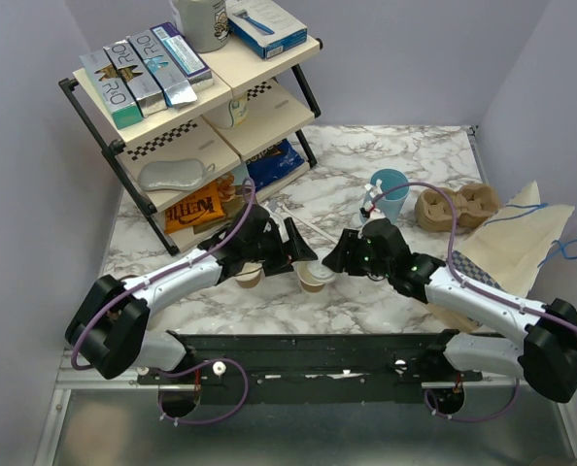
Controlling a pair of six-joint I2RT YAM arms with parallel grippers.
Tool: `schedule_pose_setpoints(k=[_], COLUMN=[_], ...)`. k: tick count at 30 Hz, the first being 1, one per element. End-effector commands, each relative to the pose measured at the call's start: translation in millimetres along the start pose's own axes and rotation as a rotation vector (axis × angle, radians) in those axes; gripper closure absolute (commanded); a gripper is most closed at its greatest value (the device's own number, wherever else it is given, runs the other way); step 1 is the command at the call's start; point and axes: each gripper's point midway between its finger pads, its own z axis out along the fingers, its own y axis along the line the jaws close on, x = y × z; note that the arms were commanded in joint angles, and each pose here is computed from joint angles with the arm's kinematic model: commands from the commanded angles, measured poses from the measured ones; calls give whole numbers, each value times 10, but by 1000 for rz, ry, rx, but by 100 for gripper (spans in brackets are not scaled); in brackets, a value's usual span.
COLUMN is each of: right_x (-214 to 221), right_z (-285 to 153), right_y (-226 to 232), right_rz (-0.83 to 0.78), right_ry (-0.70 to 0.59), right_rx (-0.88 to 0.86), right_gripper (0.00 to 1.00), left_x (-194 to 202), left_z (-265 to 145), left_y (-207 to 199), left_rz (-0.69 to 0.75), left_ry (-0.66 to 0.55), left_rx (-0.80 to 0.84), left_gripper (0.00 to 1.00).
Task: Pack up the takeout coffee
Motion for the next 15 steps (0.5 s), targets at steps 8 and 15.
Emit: schedule_pose_setpoints(k=[8, 15], right_x=[85, 149], right_z=[34, 23], right_y=[30, 82], right_rz=[-24, -26], right_ry=[70, 105], right_rx=[-12, -44], right_gripper=[42, 37], left_x=[8, 63], left_z=[63, 96], left_y=[45, 24], left_rz=[-27, -33], left_ry=[-35, -27], left_rx=[-27, -25], left_gripper=[15, 18])
